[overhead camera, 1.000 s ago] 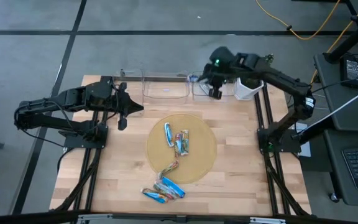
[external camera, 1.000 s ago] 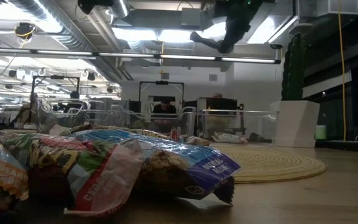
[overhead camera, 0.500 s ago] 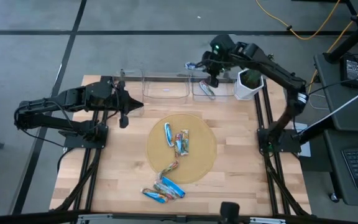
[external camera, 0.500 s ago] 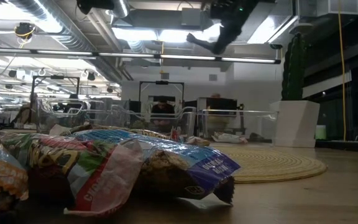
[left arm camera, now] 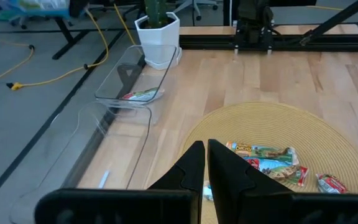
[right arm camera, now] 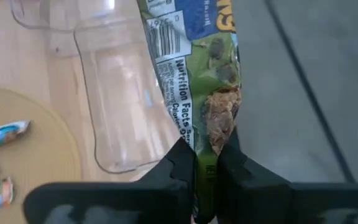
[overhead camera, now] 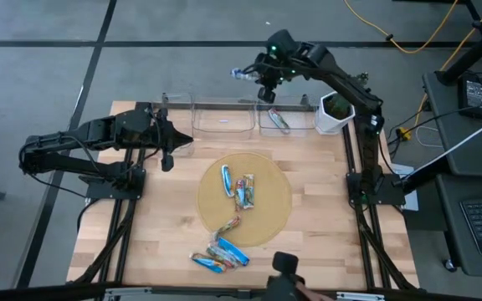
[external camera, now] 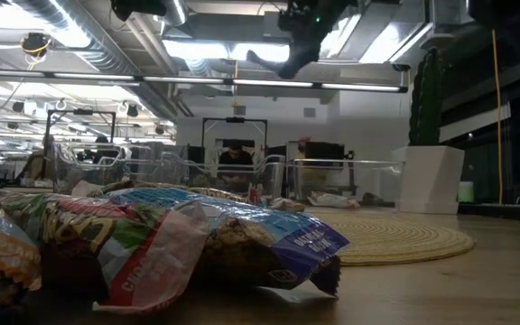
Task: Pick and place Granola Bars by type
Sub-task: Put the green granola bar into the middle transparent bin
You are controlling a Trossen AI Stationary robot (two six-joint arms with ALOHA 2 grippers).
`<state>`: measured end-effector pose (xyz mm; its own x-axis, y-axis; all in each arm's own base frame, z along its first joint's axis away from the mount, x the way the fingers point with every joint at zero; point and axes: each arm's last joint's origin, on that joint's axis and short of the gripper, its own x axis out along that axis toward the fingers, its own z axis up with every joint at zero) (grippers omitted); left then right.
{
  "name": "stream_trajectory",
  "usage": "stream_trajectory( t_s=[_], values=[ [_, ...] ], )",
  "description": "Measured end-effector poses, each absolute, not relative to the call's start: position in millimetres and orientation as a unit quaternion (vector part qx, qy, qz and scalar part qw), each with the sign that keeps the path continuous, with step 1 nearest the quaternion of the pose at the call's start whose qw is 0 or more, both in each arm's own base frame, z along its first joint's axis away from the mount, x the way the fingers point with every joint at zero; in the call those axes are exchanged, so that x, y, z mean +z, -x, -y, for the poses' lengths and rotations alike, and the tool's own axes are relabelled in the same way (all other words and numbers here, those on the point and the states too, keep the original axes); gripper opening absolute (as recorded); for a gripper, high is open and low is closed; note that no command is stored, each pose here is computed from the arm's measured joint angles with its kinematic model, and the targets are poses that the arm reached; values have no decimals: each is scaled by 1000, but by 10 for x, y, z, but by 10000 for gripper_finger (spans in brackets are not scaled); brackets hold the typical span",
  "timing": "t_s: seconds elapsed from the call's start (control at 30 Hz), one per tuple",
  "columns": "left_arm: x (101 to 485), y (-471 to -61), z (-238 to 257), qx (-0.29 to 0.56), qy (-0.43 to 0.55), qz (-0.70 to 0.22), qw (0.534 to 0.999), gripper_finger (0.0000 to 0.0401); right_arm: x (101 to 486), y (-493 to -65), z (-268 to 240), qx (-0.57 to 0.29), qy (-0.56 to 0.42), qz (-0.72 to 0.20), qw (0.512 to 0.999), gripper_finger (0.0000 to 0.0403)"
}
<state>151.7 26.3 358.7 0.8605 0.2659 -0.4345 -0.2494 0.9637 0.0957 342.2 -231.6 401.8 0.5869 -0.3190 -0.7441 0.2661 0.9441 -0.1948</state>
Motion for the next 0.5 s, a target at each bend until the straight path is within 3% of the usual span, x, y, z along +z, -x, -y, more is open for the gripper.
stream_trajectory(
  t_s=[0.5],
  values=[
    [3586,-1517,-262,133,-18,-228,964,15,3390,-3893,2458,-106,4,-451,886,34]
  ],
)
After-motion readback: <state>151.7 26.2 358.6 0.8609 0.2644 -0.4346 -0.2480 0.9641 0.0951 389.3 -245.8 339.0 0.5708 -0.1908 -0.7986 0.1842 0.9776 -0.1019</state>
